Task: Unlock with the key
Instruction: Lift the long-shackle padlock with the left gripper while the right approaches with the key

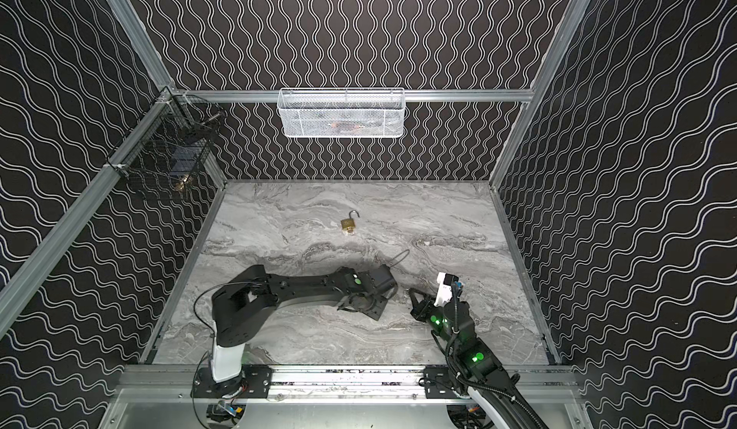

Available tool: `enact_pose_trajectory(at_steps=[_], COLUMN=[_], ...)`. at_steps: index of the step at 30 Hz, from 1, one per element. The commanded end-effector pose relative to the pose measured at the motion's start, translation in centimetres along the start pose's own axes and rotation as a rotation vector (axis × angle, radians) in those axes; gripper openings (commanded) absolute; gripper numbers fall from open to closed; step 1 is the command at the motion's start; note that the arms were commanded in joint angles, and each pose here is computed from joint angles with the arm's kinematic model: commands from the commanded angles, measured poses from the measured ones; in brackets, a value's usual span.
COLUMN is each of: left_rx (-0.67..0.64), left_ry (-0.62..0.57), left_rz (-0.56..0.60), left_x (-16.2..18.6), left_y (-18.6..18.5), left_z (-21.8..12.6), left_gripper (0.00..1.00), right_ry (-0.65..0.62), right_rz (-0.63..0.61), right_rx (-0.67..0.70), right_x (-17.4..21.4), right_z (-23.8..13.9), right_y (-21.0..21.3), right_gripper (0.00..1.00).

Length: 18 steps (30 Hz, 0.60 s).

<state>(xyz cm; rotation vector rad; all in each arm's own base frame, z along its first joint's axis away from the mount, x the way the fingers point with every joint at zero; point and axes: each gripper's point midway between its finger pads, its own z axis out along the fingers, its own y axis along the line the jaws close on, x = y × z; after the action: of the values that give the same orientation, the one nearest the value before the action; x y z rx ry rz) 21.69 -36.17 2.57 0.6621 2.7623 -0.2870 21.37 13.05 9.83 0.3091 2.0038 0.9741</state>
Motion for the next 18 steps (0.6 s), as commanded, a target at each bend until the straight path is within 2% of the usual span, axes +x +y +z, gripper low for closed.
enact_pose_trajectory(at_steps=[1, 7, 12, 18], left_rx=[0.198, 0.468, 0.654, 0.672], left_ry=[-0.122, -0.317, -0.531, -0.732], left_rz=[-0.132, -0.355, -0.526, -0.697], left_x=[-3.3, -7.6, -11.5, -13.8], left_y=[-0.5, 1.3, 2.9, 5.4], left_z=[-2.5, -6.3, -10.9, -15.8], left_gripper=[0.43, 0.39, 0.37, 0.36], right_ry=[0.014, -0.056, -0.155, -0.255], right_rz=[-0.065, -0.225, -0.305, -0.376], right_rx=[0.017, -0.083, -0.160, -0.201], right_x=[1.0, -1.3, -3.3, -4.5], right_z=[0.5, 1.2, 1.5, 1.8], right_y=[-1.3, 1.9, 4.3, 6.7], right_gripper=[0.00, 0.00, 0.00, 0.00])
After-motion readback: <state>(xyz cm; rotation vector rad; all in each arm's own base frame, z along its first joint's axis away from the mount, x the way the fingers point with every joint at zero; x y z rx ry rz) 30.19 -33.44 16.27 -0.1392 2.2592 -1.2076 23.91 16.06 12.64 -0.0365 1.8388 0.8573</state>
